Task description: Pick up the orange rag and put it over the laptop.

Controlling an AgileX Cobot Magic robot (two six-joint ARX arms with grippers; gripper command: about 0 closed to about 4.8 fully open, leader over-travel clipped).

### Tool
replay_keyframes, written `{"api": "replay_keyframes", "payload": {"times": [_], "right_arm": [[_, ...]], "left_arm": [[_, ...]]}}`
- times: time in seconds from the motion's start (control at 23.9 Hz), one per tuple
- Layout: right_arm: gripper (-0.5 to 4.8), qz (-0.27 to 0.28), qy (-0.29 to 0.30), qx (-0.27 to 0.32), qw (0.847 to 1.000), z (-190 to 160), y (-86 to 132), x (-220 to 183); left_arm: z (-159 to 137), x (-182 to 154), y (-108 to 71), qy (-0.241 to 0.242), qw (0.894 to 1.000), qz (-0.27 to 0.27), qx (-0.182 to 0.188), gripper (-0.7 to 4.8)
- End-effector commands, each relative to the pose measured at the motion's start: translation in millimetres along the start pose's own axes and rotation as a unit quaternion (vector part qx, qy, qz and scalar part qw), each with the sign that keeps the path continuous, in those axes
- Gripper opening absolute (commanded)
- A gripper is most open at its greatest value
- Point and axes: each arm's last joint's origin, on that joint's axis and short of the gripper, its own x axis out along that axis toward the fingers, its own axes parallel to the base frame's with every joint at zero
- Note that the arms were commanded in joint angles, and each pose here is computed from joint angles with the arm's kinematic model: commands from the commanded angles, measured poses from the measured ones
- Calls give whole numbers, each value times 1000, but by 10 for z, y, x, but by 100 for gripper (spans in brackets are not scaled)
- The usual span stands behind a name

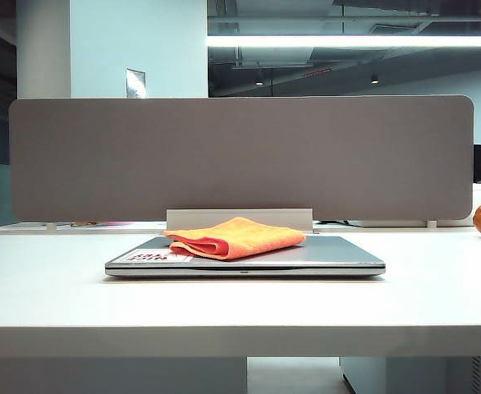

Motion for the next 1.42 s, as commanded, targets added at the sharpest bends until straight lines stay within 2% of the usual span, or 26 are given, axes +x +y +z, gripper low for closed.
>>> {"api": "replay_keyframes", "payload": {"times": [0.04,0.5,0.54,0.58,0.71,0.92,1.0,1.09,1.17,1.29,1.42], "right_arm": [[-5,3,-9,-6,1000,24,14,-9],[-5,3,-9,-6,1000,23,14,-9],[-5,0,-11,-26,1000,26,13,-9],[-5,-12,-14,-46,999,24,3,-6],[-5,-43,-58,-57,996,-28,-102,92],[-5,-62,-95,-42,993,-218,-284,246],[-5,-104,-122,-22,987,-351,-409,314],[-5,-137,-125,-18,982,-429,-472,340],[-5,-169,-124,-44,977,-465,-474,358],[-5,-170,-113,-99,974,-488,-415,384],[-5,-178,-101,-113,972,-550,-411,408]], "left_arm": [[-8,1,0,5,1000,-2,1,-6],[-8,1,0,5,1000,-2,0,-6],[-8,1,0,5,1000,-2,0,-6],[-8,1,0,5,1000,-2,0,-6],[-8,1,0,5,1000,-2,0,-6],[-8,1,0,5,1000,-2,0,-6],[-8,1,0,5,1000,-2,0,-6],[-8,1,0,5,1000,-2,0,-6],[-8,1,0,5,1000,-2,0,-6],[-8,1,0,5,1000,-2,1,-6],[-8,1,0,5,1000,-2,0,-6]]}}
